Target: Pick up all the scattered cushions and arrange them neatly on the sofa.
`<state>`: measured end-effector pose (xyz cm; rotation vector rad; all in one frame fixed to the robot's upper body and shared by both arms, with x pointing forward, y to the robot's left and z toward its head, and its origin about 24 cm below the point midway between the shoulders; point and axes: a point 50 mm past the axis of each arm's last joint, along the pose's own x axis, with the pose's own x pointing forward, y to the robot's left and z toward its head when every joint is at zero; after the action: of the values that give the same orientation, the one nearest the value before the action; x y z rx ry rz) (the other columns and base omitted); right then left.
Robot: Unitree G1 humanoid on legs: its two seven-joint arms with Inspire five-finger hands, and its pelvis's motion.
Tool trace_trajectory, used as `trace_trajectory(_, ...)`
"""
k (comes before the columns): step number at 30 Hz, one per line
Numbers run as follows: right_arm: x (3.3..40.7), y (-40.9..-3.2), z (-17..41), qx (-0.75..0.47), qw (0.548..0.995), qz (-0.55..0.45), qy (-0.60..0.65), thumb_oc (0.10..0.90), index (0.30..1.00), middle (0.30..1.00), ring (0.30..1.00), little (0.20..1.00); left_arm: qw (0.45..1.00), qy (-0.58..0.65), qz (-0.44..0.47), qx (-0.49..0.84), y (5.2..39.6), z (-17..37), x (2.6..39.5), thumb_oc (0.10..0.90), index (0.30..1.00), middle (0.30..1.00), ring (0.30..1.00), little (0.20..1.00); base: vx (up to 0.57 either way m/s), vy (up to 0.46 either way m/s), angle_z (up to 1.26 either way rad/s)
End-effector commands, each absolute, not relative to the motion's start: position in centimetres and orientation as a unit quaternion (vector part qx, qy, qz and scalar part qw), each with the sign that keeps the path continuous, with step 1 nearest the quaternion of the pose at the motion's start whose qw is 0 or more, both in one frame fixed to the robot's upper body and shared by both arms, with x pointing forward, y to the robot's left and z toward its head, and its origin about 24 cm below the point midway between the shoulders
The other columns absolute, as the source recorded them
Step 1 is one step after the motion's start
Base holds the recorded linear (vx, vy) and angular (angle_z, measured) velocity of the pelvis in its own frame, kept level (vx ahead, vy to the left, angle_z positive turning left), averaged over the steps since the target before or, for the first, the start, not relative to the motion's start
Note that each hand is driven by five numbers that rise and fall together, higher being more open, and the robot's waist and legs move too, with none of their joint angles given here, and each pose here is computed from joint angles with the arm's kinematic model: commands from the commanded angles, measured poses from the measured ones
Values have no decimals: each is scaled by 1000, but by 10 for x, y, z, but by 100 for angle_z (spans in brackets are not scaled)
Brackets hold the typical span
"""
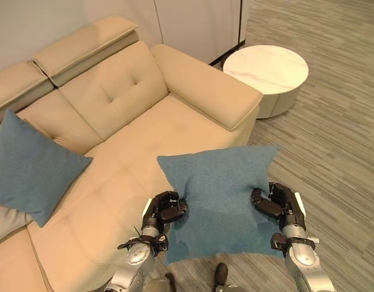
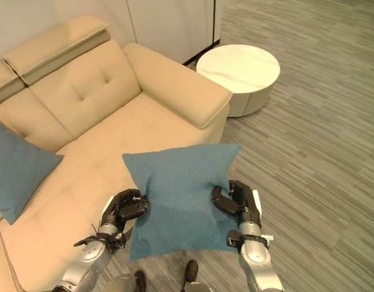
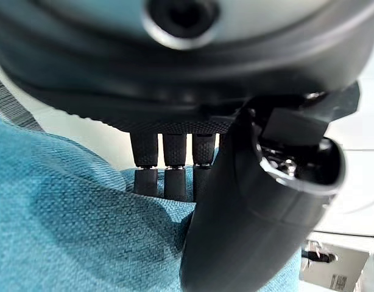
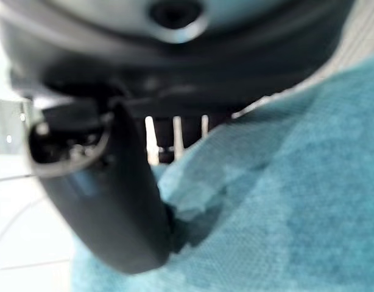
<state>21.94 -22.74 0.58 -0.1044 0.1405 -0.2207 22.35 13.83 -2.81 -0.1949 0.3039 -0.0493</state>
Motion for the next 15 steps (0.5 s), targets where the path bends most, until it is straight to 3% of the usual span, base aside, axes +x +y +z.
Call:
trace_trajectory(1,244,-185,69,-18,994,-21,-110,400,300,300,300,300,982,-31,-123,-137,105,45,254,400,300,300,300,300,323,-15,40)
trace_trajectory(8,242,-173,58,-7,996,1,-88,400,300,300,300,300,984,-16,-118,-131,116,40,247,400,300,300,300,300,321,93,5)
trace_trajectory(15,243,-168,59,-3,996,18,-87,400,300,300,300,300,987,-15,-96,-129,129,37,243,400,300,300,300,300,141,74,19)
